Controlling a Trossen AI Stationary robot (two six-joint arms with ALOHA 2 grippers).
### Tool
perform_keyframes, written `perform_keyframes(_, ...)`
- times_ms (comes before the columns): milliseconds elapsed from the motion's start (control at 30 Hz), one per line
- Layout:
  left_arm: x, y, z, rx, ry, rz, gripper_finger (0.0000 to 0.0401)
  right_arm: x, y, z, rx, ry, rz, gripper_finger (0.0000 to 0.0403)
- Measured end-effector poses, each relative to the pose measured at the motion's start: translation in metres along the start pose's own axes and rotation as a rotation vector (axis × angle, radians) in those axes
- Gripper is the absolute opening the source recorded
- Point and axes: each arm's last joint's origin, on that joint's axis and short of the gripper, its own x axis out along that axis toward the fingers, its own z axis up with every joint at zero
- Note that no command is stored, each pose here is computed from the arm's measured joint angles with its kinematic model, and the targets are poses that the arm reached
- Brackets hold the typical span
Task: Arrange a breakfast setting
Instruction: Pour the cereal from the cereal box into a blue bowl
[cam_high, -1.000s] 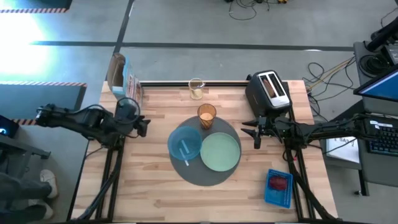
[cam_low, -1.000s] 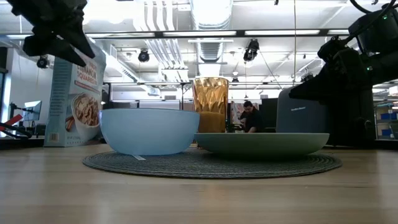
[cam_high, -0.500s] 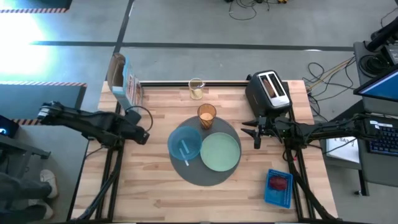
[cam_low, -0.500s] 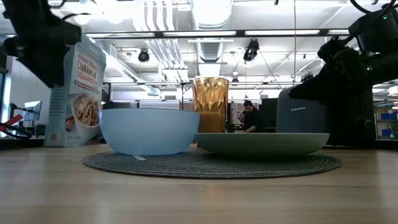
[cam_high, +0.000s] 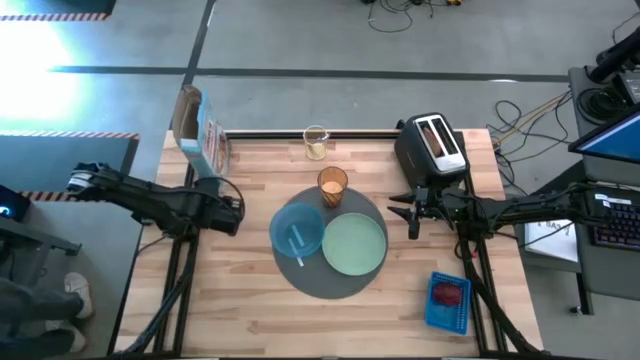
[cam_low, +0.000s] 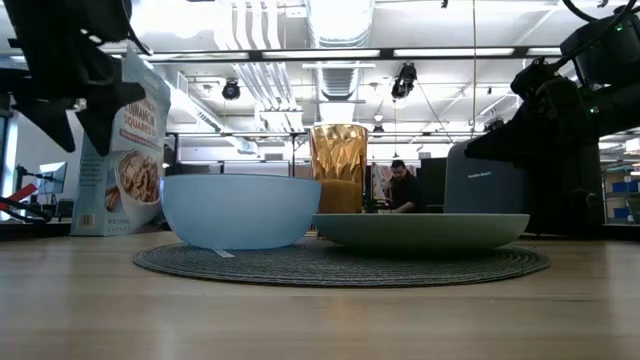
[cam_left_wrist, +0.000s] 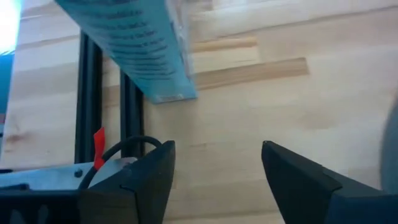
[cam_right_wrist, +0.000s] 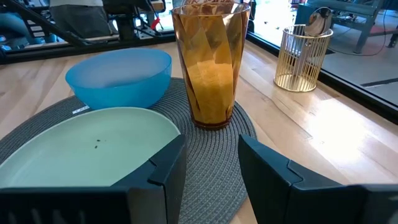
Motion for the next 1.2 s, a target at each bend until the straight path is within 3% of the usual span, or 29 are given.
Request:
perform_keyframes(267, 0.009, -0.004, -0.005, -0.096, -0.068, 0.093, 0.0236, 0.000, 0.000, 0.000, 0.000, 0.000, 0.000, 0.0134)
perform_keyframes(500, 0.009, 0.000, 0.004, -0.145, -0.123, 0.081, 0.0233, 0.000, 0.000, 0.000, 0.000, 0.000, 0.000, 0.0134)
perform_keyframes(867, 0.015, 0.006, 0.020, 0.006, -0.182, 0.143, 0.0233, 0.000, 0.000, 0.000, 0.000, 0.000, 0.000, 0.0134)
perform_keyframes(1200, 0.024, 0.014, 0.037, -0.044, -0.149, 0.226, 0.0233, 0.000, 0.000, 0.000, -0.001, 0.000, 0.000, 0.0134)
